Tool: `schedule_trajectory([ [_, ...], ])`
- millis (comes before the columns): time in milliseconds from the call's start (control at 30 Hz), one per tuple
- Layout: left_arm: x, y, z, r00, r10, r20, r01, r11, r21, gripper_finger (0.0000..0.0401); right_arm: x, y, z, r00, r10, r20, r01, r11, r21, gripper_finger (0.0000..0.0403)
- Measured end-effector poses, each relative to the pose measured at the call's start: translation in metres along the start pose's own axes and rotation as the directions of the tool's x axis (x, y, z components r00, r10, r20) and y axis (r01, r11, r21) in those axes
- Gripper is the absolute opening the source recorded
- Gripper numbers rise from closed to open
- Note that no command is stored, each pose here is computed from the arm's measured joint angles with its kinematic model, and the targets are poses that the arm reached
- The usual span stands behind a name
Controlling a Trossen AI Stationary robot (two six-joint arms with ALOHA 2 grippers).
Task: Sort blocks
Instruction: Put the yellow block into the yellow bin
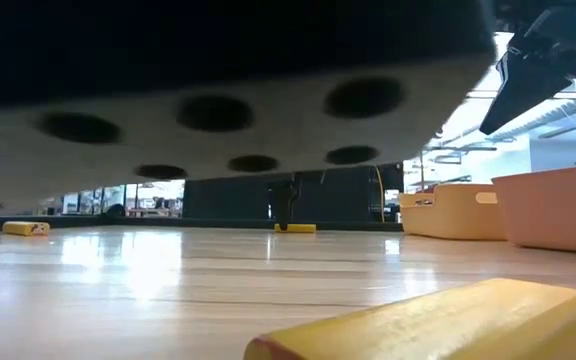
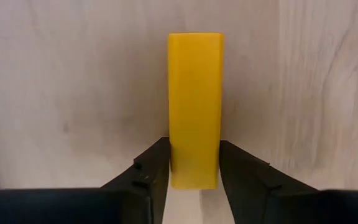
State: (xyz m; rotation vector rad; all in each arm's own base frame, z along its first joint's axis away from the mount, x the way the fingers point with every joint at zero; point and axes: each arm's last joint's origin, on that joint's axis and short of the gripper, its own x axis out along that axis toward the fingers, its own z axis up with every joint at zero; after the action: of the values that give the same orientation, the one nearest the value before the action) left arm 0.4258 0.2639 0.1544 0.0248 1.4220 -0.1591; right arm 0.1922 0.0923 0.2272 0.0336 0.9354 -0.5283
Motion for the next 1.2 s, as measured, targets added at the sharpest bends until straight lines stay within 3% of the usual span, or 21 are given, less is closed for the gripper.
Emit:
schedule_trajectory([
  [600, -0.002, -0.006, -0.001, 0.999, -0.052, -0.014, 0.051, 0.996, -0.073, 0.0084, -0.003, 0.004, 0.002, 0.995, 0.097, -0.025, -0.096, 0.994, 0.047, 0.0000],
  [767, -0.019, -0.011, 0.010, 0.985, -0.097, 0.146, 0.108, 0.992, -0.072, 0.0076, -0.016, -0.005, 0.008, 0.990, 0.136, 0.030, -0.138, 0.987, 0.084, 0.0000],
  [867, -0.026, -0.018, 0.027, 0.939, -0.149, 0.310, 0.173, 0.983, -0.052, 0.0078, -0.024, -0.012, 0.010, 0.986, 0.156, 0.063, -0.162, 0.981, 0.104, 0.0000],
  [1067, -0.020, -0.041, 0.053, 0.968, 0.108, 0.226, -0.084, 0.990, -0.113, 0.0079, -0.034, -0.024, 0.012, 0.980, 0.134, 0.144, -0.153, 0.980, 0.131, 0.0000],
  [1200, -0.026, -0.054, 0.060, 0.937, 0.333, 0.110, -0.328, 0.943, -0.065, 0.0079, -0.037, -0.027, 0.013, 0.977, 0.143, 0.155, -0.166, 0.976, 0.140, 0.0000],
])
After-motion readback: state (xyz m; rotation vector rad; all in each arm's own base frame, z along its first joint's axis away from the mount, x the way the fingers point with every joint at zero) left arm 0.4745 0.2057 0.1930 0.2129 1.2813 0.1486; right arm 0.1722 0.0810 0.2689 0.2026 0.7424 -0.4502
